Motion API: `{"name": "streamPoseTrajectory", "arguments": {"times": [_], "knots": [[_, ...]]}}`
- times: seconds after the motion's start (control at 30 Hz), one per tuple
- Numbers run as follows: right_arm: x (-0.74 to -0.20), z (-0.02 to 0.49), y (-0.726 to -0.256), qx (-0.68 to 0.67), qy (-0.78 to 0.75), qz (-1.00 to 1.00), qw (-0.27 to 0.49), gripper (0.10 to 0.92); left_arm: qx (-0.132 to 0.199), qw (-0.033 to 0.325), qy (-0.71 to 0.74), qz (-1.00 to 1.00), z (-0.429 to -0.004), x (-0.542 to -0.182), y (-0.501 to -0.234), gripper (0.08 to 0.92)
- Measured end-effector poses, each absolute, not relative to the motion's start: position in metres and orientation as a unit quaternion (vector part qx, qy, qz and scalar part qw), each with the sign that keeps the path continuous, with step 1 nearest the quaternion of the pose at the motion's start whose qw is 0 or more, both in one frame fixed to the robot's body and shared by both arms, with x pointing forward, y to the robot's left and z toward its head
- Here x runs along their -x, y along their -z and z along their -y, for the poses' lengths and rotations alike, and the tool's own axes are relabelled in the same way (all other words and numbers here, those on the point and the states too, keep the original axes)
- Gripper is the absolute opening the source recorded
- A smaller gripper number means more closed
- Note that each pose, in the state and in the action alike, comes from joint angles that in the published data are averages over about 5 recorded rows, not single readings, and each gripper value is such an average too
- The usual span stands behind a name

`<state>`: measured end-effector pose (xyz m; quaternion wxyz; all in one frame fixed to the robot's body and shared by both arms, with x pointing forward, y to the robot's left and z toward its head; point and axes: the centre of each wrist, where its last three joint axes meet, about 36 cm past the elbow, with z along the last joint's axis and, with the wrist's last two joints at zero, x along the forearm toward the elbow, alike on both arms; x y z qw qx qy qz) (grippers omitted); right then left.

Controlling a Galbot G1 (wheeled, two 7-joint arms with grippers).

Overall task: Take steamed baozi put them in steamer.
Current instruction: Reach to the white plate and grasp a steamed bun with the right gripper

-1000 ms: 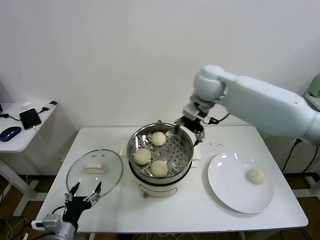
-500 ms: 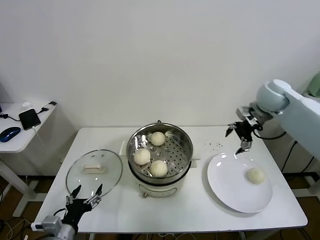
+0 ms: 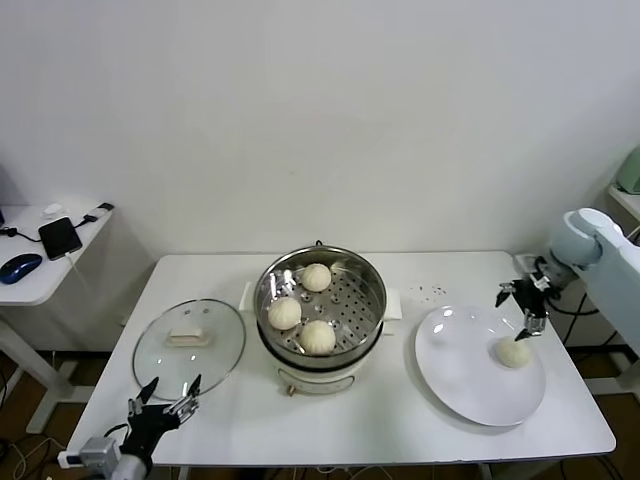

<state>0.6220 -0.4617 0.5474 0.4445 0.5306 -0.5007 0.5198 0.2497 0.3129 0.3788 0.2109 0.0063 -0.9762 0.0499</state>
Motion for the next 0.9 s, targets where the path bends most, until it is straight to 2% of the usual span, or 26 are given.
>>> {"name": "streamPoseTrajectory", "arguments": {"times": [0.33,0.9], "knots": [[-0.617,0.476,-0.511,-0.526,-0.520,0.498,0.452,0.823,-0.007,0.215,-0.048,0.975,-0.315,-0.248,-0.377,0.823],[-0.620,0.469,-0.471,-0.524,-0.529,0.479,0.464,0.823,-0.008,0.217,-0.048,0.975,-0.316,-0.247,-0.377,0.823]]}}
